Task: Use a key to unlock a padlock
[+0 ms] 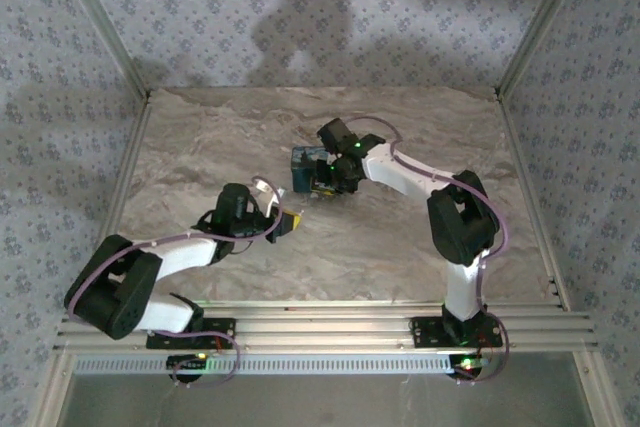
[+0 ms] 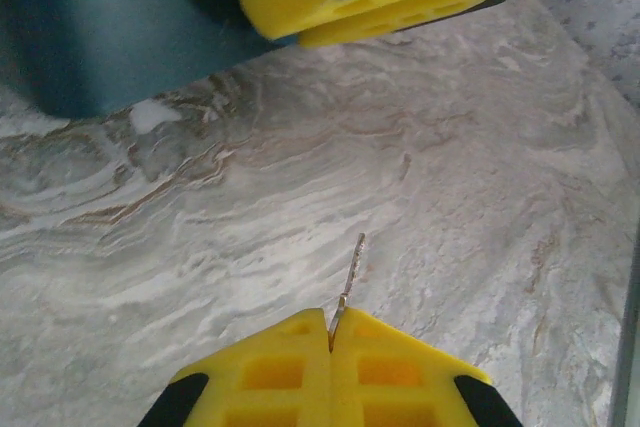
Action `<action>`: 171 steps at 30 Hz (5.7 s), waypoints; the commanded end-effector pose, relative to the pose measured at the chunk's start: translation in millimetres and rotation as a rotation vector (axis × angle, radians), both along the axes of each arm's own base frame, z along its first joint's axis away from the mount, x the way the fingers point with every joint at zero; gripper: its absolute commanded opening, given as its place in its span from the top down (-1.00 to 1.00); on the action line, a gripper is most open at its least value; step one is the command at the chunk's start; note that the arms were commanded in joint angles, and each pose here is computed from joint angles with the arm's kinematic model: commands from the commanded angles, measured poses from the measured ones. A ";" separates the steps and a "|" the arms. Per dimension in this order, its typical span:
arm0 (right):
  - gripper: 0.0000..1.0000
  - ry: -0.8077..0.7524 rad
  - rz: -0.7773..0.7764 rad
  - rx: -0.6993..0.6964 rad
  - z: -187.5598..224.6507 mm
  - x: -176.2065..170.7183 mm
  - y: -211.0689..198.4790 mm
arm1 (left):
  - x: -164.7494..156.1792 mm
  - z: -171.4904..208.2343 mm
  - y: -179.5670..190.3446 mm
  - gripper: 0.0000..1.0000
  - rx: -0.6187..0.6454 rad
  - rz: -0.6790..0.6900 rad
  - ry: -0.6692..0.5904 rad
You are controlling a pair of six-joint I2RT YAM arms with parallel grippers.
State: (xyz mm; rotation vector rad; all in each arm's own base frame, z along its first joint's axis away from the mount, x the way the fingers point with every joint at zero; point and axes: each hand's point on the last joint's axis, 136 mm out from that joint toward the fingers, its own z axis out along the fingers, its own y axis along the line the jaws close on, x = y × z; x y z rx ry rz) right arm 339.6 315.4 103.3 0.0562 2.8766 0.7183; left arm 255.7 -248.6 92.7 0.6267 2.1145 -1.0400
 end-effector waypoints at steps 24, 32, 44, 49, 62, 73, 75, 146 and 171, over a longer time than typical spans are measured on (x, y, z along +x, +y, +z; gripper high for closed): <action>1.00 0.057 0.011 0.197 36.1 -9.5 8.1 | 29.9 16.3 -26.6 1.00 -0.246 -0.060 -0.043; 1.00 0.060 0.011 0.198 33.9 -10.0 8.1 | 43.2 17.5 -29.4 1.00 -0.251 -0.048 -0.039; 1.00 0.059 0.005 0.214 33.7 -7.1 10.2 | 51.2 7.1 -31.7 1.00 -0.247 -0.036 -0.022; 1.00 0.063 0.006 0.219 33.6 -7.4 11.1 | 53.9 9.0 -33.7 1.00 -0.257 -0.039 -0.025; 1.00 0.067 0.003 0.219 29.8 -7.5 10.5 | 55.0 15.3 -36.3 1.00 -0.288 -0.044 -0.030; 1.00 0.070 0.007 0.227 29.4 -8.3 14.3 | 61.2 12.0 -40.4 1.00 -0.287 -0.032 0.001; 1.00 0.069 0.009 0.222 28.6 -8.9 14.7 | 62.3 12.2 -41.6 1.00 -0.286 -0.028 0.006; 1.00 0.267 0.149 0.172 -5.9 -53.2 24.0 | 61.8 78.3 -49.8 1.00 -0.458 -0.111 -0.192; 1.00 0.228 0.050 0.250 -0.5 -43.5 18.1 | 69.9 87.5 -67.4 1.00 -0.488 0.055 -0.134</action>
